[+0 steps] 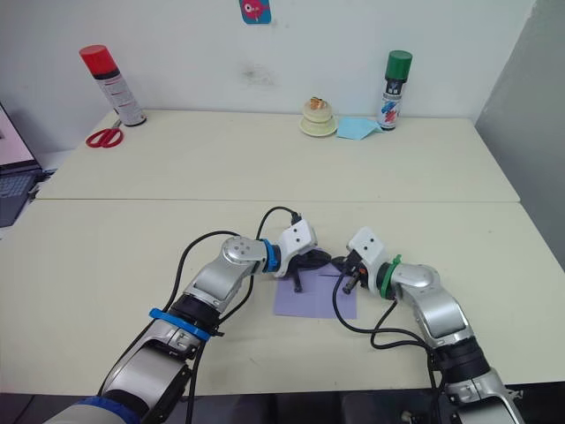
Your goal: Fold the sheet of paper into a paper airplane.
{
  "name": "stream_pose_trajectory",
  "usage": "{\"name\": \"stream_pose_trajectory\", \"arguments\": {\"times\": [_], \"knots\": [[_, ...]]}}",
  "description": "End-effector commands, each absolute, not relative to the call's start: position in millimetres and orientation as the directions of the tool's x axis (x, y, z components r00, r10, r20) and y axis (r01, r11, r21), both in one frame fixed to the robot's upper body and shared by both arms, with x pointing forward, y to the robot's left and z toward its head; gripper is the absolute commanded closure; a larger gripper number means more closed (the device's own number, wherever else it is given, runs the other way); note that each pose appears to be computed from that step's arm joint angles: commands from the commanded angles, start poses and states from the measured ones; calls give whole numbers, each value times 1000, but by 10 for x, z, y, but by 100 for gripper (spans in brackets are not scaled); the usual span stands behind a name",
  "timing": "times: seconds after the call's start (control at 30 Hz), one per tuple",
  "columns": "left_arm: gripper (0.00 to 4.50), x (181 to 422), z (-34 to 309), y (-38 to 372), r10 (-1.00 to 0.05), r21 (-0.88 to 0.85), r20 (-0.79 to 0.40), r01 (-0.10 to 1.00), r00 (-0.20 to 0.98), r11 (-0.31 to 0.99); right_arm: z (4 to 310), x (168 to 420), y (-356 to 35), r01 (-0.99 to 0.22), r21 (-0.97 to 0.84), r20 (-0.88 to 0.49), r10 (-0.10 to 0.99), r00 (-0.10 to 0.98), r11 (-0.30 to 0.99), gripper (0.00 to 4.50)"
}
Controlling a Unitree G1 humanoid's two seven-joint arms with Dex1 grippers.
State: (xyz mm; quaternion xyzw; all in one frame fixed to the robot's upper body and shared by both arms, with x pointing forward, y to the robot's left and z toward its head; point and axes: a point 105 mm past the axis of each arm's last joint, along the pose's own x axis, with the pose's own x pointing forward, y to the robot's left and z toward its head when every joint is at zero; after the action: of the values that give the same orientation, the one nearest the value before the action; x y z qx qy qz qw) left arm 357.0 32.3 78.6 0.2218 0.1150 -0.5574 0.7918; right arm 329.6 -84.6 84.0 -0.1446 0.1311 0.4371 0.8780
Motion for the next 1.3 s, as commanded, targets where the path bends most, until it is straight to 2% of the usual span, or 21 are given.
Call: {"name": "stream_pose_trajectory", "arguments": {"times": [0.03,0.2,0.67,0.77,0.93,1.03,1.3], "knots": [[450,3540,577,402,-791,196,-510,942,336,274,800,3290,-823,-804,-159,-383,715,585,573,447],[450,3540,570,423,-788,195,-516,942,336,274,675,3205,-894,-807,-141,-437,695,571,574,447],[450,3518,539,441,-785,188,-527,945,326,267,504,2950,-1265,-710,30,-488,630,604,704,447],[450,3516,536,439,-785,187,-528,946,323,263,611,2940,-1223,-727,30,-436,664,608,686,447],[450,3518,535,438,-785,187,-529,947,321,261,1039,2999,-1001,-769,48,-197,761,618,637,447],[450,3521,537,439,-785,188,-529,947,321,260,1138,3036,-907,-786,24,-150,780,608,618,447],[450,3518,533,438,-785,188,-530,947,322,261,753,3147,-886,-782,-104,-336,719,609,614,447]]}}
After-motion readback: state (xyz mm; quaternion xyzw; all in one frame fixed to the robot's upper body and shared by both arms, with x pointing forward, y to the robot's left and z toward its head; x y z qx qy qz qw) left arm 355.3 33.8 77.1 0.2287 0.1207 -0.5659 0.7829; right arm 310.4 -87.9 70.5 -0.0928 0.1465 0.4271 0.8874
